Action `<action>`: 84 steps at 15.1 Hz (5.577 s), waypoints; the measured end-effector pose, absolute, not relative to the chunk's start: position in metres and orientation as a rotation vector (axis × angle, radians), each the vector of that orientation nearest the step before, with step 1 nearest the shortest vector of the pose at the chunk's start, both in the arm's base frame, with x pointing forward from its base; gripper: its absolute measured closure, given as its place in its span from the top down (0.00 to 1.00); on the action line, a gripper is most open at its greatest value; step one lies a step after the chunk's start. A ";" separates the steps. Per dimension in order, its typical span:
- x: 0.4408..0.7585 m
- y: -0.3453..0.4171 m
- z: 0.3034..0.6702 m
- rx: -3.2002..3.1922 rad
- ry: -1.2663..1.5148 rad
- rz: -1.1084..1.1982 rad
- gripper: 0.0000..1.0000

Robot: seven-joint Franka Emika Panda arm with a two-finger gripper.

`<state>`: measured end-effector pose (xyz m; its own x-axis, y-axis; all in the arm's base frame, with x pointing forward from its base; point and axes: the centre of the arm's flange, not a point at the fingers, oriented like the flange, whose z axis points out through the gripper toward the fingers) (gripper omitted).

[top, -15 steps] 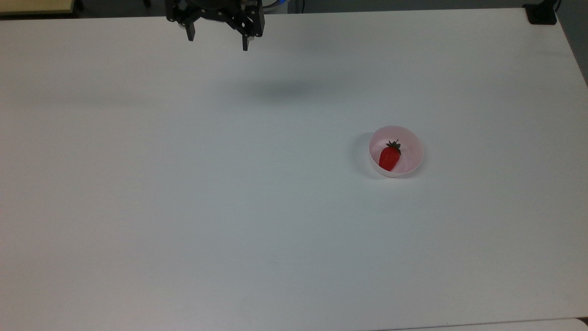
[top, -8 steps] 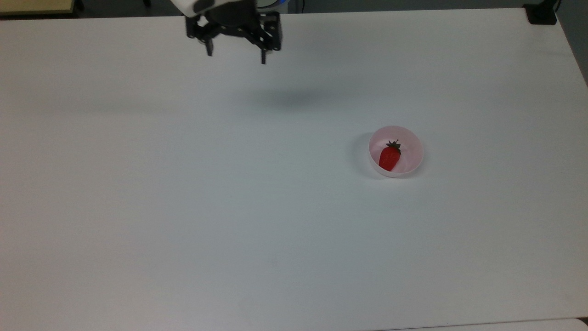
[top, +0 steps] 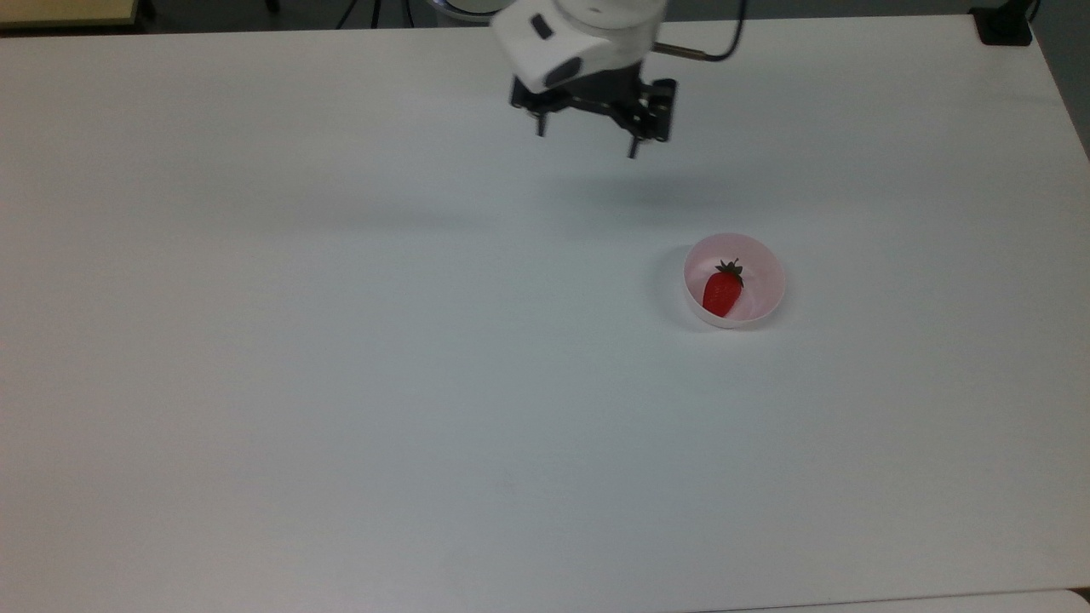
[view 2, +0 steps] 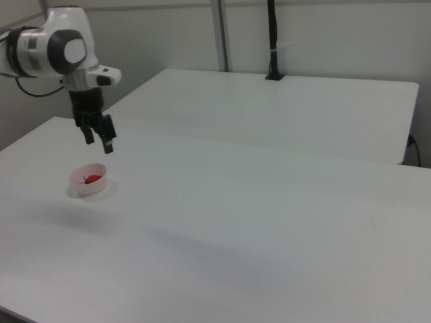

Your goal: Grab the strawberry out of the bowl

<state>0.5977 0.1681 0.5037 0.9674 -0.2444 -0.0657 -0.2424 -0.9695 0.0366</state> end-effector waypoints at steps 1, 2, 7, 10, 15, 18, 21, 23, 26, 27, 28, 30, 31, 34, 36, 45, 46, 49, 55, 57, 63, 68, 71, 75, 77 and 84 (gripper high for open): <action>0.601 0.185 0.499 3.098 -0.433 -0.071 1.00; 0.604 0.201 0.493 3.104 -0.490 -0.034 1.00; 0.612 0.266 0.437 3.103 -0.672 0.000 0.97; 0.617 0.288 0.399 3.106 -0.727 0.008 0.92; 0.620 0.315 0.360 3.113 -0.758 0.034 0.86; 0.623 0.321 0.349 3.114 -0.782 0.059 0.83; 0.627 0.322 0.345 3.120 -0.812 0.077 0.81; 0.628 0.323 0.346 3.119 -0.825 0.081 0.81; 0.628 0.323 0.336 3.106 -0.836 0.067 0.78; 0.628 0.323 0.329 3.098 -0.829 0.061 0.78; 0.628 0.324 0.323 3.092 -0.825 0.052 0.79; 0.628 0.329 0.312 3.100 -0.822 0.062 0.77; 0.629 0.331 0.310 3.105 -0.821 0.070 0.72; 0.630 0.332 0.310 3.109 -0.823 0.077 0.60; 0.631 0.332 0.312 3.111 -0.824 0.083 0.43; 0.633 0.331 0.363 3.126 -0.724 0.175 0.43; 0.629 0.330 0.372 3.126 -0.662 0.163 0.43; 0.620 0.323 0.388 3.117 -0.433 0.096 0.43; 0.649 0.214 0.401 3.083 0.009 -0.030 0.43; 0.665 0.150 0.397 3.081 0.048 -0.056 0.43; 0.673 0.023 0.351 3.031 0.152 -0.194 0.43; 0.676 0.003 0.333 3.032 0.162 -0.212 0.44; 0.677 0.004 0.336 3.033 0.163 -0.202 0.69; 0.679 0.003 0.359 3.033 0.159 -0.144 0.88; 0.679 0.003 0.382 3.031 0.156 -0.092 1.00; 0.632 -0.012 0.531 3.032 -0.181 0.059 1.00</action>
<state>0.6325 -0.0116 0.5312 0.9922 -0.1163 0.0447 -0.1203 -0.9876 0.1013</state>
